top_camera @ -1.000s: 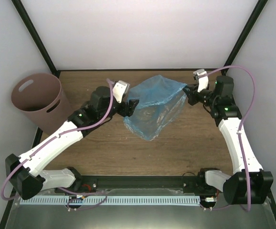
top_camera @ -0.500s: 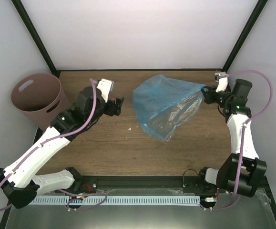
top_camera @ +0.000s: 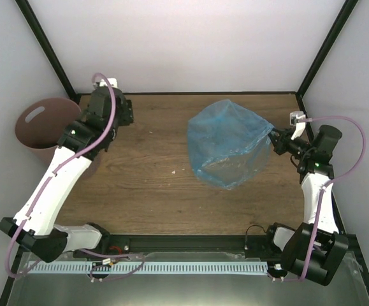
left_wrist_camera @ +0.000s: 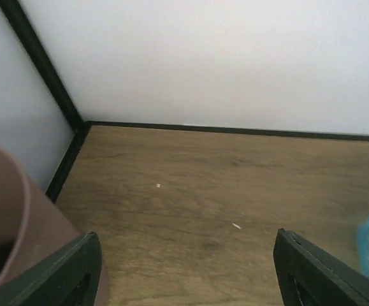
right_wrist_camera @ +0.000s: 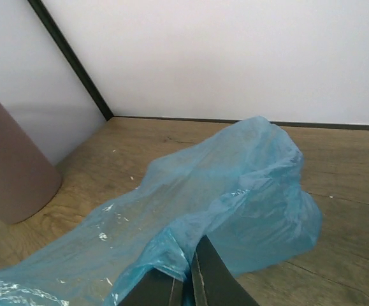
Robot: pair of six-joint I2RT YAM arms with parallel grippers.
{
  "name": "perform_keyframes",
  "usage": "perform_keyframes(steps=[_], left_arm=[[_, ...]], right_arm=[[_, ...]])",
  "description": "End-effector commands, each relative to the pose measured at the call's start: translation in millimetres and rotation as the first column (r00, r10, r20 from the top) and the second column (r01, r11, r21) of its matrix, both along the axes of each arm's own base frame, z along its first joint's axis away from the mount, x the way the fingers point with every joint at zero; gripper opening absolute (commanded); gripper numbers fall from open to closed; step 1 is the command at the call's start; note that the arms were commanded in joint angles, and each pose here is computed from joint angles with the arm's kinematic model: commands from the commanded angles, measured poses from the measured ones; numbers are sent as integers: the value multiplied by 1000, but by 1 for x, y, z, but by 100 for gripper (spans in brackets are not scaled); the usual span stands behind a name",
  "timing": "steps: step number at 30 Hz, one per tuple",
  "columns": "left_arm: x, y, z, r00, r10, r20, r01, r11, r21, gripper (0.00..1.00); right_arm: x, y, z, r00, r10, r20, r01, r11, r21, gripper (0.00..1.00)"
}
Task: Put the trash bags into the trash bin
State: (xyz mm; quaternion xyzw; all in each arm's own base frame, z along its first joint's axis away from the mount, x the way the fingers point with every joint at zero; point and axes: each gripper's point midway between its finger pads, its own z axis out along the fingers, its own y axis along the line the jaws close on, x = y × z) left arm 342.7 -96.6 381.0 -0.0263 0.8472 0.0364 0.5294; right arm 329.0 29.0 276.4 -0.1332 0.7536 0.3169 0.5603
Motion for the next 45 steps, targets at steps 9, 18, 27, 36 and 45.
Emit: perform_keyframes(steps=[9,18,27,36,45], left_arm=[[35,93,-36,941,264,-211,-276,961,-27,63],[36,129,-44,897,396,-198,-397,917,39,56],[27,153,-57,853,489,-184,-485,872,70,51],[33,165,-74,846,472,-246,-484,875,17,40],[51,166,-89,842,438,-316,-461,888,2,35]], right_arm=[[-8,10,12,995,84,46,-84,996,17,1],[-8,11,7,995,95,29,-96,995,34,1],[-9,13,7,994,111,25,-112,993,44,1],[-10,15,7,990,138,17,-139,989,58,1],[-11,16,6,990,143,15,-143,988,55,1]])
